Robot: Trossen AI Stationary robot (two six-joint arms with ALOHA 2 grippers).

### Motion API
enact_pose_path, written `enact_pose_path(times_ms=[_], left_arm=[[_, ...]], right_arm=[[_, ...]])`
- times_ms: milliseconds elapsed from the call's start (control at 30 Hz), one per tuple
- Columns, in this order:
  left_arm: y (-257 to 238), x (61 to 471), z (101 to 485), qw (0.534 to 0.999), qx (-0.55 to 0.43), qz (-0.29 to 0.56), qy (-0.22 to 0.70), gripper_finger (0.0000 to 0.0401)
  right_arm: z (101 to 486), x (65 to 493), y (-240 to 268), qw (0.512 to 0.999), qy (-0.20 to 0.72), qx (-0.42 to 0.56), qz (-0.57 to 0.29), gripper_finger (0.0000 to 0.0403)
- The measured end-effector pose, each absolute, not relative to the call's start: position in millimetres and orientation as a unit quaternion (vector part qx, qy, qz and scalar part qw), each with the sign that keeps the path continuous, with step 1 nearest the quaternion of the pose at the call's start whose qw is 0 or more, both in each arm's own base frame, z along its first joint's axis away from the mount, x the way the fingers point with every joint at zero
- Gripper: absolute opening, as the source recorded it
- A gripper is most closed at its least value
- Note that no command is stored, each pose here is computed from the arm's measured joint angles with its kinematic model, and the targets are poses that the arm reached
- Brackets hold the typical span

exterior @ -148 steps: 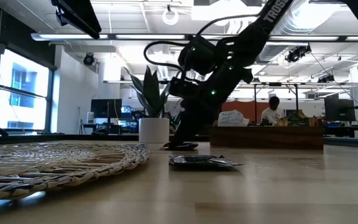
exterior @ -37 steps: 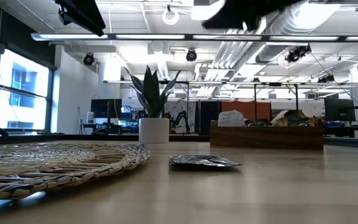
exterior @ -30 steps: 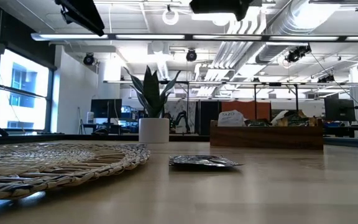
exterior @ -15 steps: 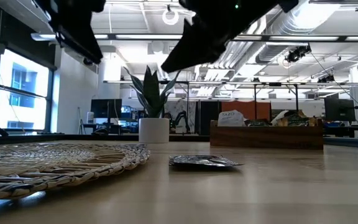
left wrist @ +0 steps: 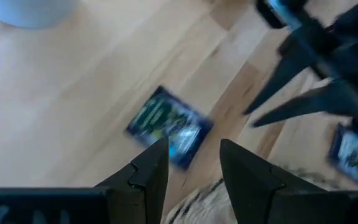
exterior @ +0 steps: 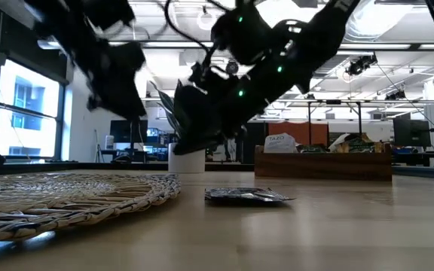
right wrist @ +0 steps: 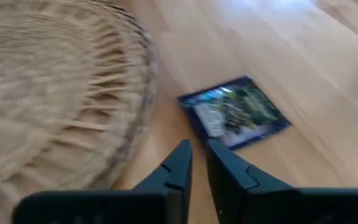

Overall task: Pick & Place Tea
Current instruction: Put the black tea bag into the middle section of the wooden organizer

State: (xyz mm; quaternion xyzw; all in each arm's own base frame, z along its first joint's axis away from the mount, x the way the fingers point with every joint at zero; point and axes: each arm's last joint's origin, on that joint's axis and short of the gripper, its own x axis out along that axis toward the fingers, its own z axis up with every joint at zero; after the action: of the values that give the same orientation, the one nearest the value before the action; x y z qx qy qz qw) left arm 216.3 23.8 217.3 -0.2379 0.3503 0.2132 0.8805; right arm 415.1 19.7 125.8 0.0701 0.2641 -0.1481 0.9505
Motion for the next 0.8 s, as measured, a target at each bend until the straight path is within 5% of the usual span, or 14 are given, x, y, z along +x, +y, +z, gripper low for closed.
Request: enact_pose_path(times_ms=[167, 800], left_arm=[[48.8, 220.7, 178.0, 0.869, -0.276, 0.228, 0.341, 0.0143], [80.8, 246.6, 113.4, 0.834, -0.347, 0.216, 0.37, 0.0143]], right_arm=[[116.5, 416.5, 4.1, 0.946, 0.275, 0.099, -0.14, 0.0004], [87.2, 423.2, -21.9, 0.939, 0.285, 0.136, -0.137, 0.0001]])
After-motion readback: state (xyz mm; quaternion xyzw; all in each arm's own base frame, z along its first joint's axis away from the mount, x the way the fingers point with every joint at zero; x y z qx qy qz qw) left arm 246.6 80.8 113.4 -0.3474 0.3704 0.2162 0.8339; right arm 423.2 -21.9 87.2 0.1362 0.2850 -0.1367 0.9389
